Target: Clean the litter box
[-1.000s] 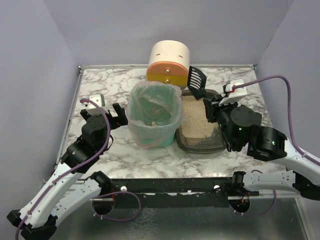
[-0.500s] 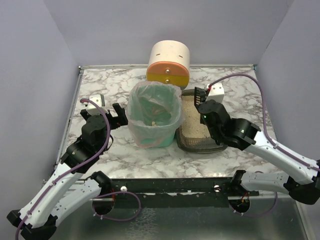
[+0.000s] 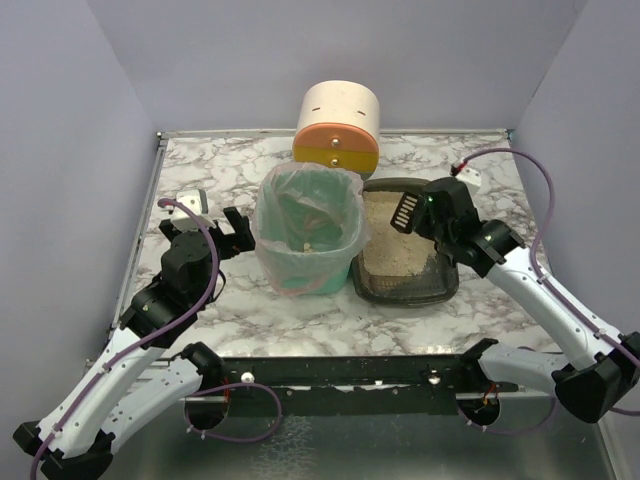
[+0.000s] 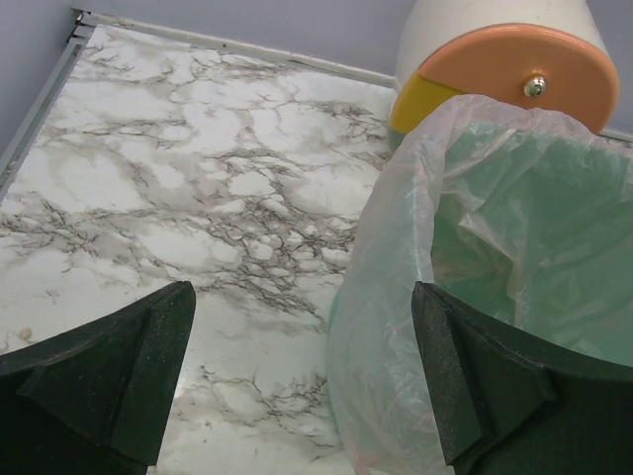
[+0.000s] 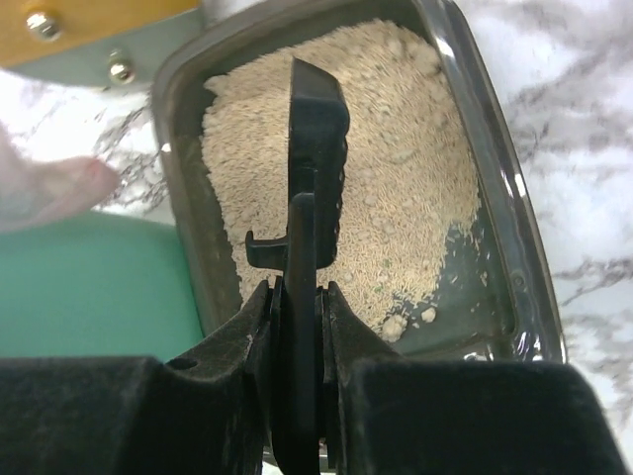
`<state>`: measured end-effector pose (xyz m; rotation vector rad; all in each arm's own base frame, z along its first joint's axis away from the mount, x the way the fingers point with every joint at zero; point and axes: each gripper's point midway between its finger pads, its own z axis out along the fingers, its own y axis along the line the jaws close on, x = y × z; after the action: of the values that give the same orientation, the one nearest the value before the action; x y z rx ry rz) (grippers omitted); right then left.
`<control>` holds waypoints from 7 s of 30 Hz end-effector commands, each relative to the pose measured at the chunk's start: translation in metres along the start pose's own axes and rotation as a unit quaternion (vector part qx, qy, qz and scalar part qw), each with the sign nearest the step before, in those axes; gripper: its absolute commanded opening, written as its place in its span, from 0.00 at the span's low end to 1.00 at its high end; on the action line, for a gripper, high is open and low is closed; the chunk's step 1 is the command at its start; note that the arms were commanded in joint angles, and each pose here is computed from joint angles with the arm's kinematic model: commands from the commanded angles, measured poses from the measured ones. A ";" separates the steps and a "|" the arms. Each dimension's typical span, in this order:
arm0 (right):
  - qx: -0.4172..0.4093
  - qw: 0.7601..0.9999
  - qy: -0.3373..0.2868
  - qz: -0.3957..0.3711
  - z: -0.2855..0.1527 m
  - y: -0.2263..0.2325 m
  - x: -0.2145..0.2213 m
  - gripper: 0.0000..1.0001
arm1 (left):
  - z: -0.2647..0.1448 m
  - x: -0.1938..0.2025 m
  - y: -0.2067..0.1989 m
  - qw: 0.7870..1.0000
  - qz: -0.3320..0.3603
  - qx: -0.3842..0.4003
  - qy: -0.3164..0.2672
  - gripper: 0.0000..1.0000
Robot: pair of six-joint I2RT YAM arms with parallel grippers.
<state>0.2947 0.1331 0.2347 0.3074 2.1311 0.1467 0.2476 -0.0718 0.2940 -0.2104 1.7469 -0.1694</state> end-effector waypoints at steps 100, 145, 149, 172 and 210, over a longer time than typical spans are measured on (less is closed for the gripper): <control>0.016 0.905 -0.178 0.387 0.118 -0.055 0.014 0.00 | -0.001 0.004 -0.005 1.000 0.000 0.017 0.005 0.99; -0.067 0.900 -0.172 0.395 0.130 -0.051 0.040 0.00 | 0.002 0.007 -0.005 1.000 0.004 0.014 0.010 0.99; -0.069 0.898 -0.172 0.400 0.135 -0.049 0.040 0.00 | 0.002 0.007 -0.005 1.000 0.004 0.013 0.010 0.99; -0.211 0.839 -0.210 0.456 0.125 -0.029 0.039 0.01 | 0.003 0.008 -0.005 1.000 0.008 0.012 0.013 0.99; -0.095 0.867 -0.160 0.462 0.148 -0.055 0.073 0.01 | 0.006 0.012 -0.008 1.000 0.013 0.013 0.021 0.99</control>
<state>0.3688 0.1070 0.0924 1.0802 1.4512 0.8659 0.2508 -0.0798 0.2870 -0.1804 1.7774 -0.1783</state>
